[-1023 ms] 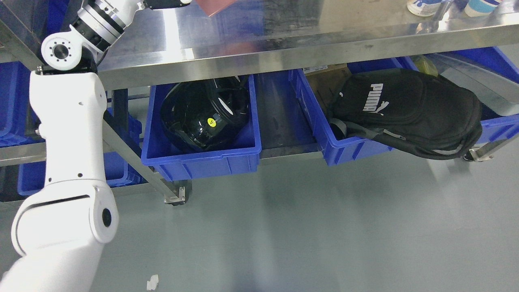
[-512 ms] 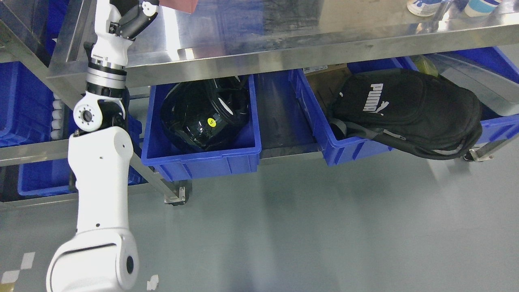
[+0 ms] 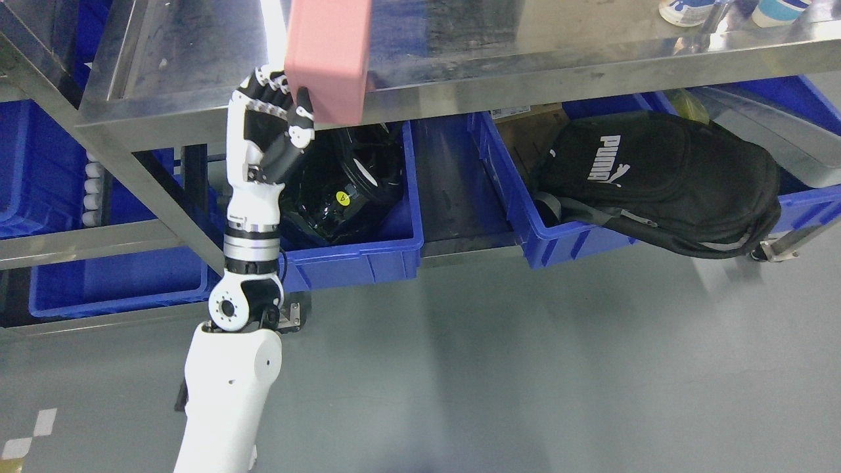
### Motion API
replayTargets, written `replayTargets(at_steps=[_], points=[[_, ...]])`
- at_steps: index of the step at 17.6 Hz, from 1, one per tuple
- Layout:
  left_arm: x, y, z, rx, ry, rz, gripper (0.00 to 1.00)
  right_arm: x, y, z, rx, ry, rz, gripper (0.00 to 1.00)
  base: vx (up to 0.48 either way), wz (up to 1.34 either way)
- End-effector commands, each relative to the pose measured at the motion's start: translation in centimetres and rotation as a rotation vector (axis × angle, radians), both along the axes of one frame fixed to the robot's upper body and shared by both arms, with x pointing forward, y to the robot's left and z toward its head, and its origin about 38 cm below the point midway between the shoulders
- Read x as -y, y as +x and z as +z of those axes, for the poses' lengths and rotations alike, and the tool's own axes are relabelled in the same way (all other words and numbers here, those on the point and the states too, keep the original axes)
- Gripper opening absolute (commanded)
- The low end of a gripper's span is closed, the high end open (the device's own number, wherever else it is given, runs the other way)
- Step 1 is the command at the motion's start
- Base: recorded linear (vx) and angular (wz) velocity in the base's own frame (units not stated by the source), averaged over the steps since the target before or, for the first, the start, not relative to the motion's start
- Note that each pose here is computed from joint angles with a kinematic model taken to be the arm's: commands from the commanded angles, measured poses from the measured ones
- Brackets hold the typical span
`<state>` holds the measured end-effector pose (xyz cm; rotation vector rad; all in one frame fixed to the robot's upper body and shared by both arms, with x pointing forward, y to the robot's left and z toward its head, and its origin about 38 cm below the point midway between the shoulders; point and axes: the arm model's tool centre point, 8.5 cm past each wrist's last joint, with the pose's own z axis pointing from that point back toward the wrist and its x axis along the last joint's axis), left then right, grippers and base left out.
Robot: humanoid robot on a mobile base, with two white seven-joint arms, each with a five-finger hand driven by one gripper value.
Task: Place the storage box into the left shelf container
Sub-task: 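Lift the pink box off the shelf and lower it in front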
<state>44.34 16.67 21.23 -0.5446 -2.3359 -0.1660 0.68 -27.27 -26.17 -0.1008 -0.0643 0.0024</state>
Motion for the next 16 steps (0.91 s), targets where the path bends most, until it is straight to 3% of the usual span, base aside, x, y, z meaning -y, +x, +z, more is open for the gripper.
replayTargets(at_steps=[1, 16], points=[[5.7, -8.5, -0.9, 0.058, -0.009, -0.223, 0.01, 1.1, 1.0, 0.1, 0.024, -0.018, -0.002, 1.0, 0.0, 0.0], [0.9, -11.4, -5.8, -0.012, -0.043, -0.073, 0.02, 1.1, 1.0, 0.1, 0.024, -0.018, -0.002, 1.0, 0.0, 0.0]])
